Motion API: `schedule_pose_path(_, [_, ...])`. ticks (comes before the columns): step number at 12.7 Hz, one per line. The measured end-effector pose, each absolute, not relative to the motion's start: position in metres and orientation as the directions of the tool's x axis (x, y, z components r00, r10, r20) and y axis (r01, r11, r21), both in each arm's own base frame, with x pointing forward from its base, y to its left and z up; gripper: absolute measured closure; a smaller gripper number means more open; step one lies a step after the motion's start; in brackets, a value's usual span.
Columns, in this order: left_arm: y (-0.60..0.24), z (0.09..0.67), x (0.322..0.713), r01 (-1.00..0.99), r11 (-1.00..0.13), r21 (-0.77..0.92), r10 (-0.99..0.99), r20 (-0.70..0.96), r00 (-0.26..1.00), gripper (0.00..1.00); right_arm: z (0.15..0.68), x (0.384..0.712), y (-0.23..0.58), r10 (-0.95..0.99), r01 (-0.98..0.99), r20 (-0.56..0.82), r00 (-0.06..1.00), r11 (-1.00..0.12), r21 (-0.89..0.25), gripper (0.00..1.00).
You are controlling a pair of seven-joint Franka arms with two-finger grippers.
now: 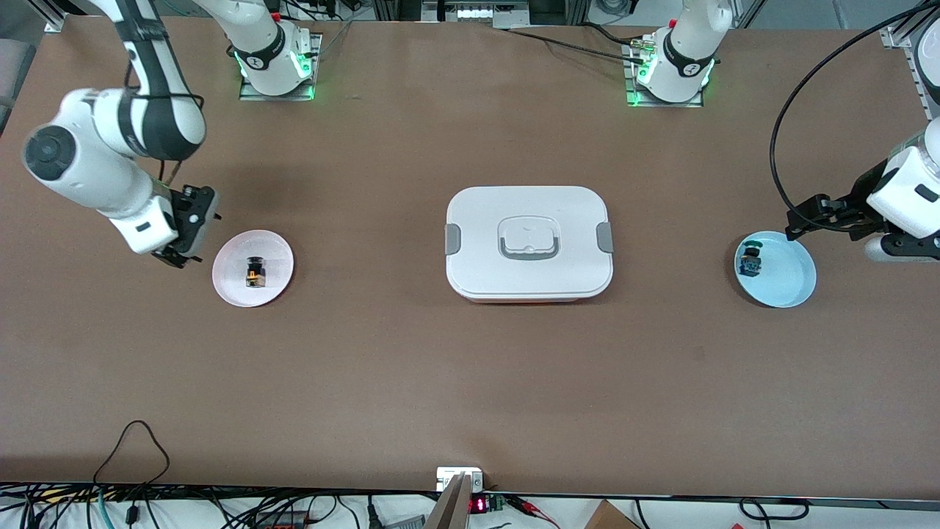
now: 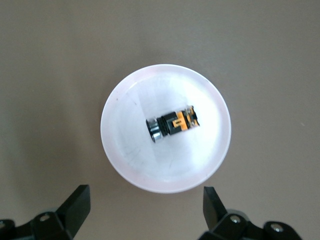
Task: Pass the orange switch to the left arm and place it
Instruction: 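Move the right gripper down over the orange switch on the white plate, then close the right gripper on the orange switch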
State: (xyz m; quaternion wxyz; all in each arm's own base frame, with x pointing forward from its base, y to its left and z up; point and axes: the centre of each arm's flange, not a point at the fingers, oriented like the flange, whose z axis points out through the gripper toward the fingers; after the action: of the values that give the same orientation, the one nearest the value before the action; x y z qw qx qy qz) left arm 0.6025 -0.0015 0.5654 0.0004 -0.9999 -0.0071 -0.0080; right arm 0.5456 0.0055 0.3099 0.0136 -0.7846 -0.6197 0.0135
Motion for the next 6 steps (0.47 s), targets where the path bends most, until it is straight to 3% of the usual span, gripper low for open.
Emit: schedule_pose_path(6, [-0.001,0.566,0.602,0.015,-1.0,-0.001,0.015,0.018,1.0,0.0,0.245,0.555,0.018,0.997,0.997,-0.003,0.08,-0.08,-0.02,0.0])
